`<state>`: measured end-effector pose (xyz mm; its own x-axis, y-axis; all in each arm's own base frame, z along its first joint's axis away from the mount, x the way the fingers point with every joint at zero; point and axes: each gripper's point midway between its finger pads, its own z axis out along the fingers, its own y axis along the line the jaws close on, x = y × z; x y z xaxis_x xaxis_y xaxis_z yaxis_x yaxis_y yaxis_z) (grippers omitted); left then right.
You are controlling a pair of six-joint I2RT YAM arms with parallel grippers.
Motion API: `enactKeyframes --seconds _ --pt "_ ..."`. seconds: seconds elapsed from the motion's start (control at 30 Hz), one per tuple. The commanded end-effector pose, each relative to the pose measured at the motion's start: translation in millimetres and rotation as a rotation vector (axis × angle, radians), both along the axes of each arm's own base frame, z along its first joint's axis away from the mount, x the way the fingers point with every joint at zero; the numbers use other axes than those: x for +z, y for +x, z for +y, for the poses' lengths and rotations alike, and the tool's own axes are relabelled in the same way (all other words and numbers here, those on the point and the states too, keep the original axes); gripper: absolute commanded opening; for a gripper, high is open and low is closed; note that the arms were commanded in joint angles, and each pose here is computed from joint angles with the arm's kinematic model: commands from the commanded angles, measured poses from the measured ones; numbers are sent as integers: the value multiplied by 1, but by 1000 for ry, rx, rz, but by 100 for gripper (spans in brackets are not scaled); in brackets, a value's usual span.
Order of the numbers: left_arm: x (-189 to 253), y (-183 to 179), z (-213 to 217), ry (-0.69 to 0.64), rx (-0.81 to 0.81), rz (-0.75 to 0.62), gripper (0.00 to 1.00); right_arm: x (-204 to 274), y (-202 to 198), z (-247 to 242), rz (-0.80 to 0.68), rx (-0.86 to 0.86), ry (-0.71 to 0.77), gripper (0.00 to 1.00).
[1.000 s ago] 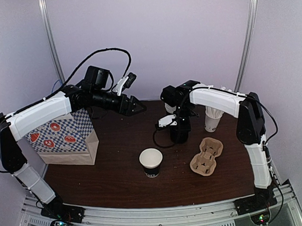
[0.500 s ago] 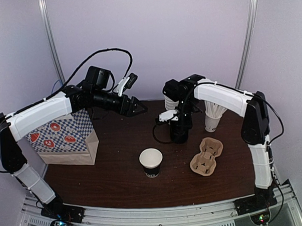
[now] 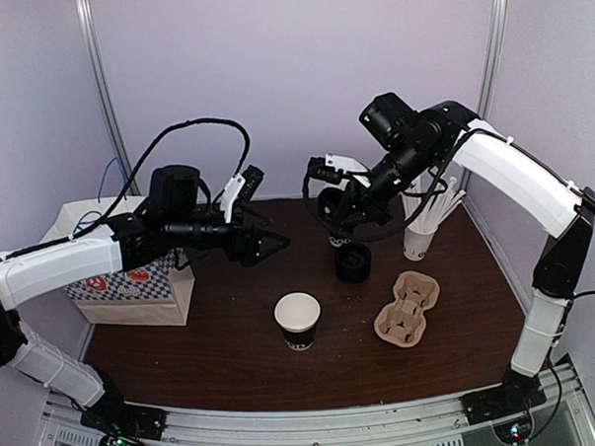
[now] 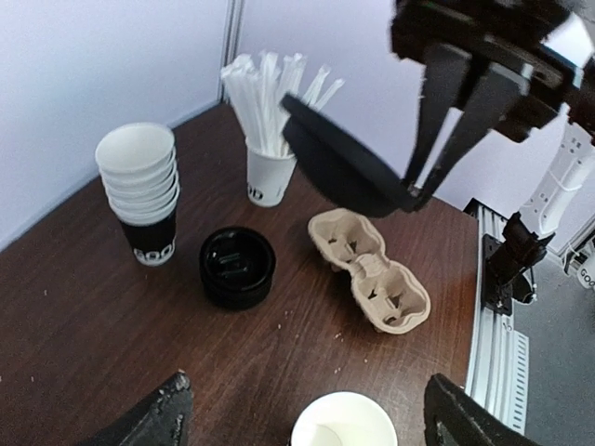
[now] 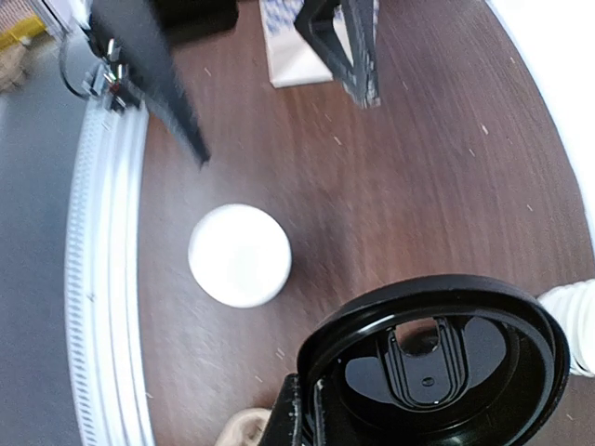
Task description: Pack the takeout coffee
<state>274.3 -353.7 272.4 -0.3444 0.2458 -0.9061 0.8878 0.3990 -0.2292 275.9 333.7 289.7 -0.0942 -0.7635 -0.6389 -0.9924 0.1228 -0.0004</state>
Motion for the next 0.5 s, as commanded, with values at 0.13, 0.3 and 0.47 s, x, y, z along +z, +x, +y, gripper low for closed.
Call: enactKeyframes --seconds 0.13,0.3,0.47 --pt "68 -35 -1 -287 9 -403 89 46 -36 39 273 108 318 2" --pt "65 -36 -8 -350 44 -411 89 60 -43 46 345 138 377 3" --pt "69 -30 -16 -404 92 -407 92 59 -45 48 374 144 385 3"
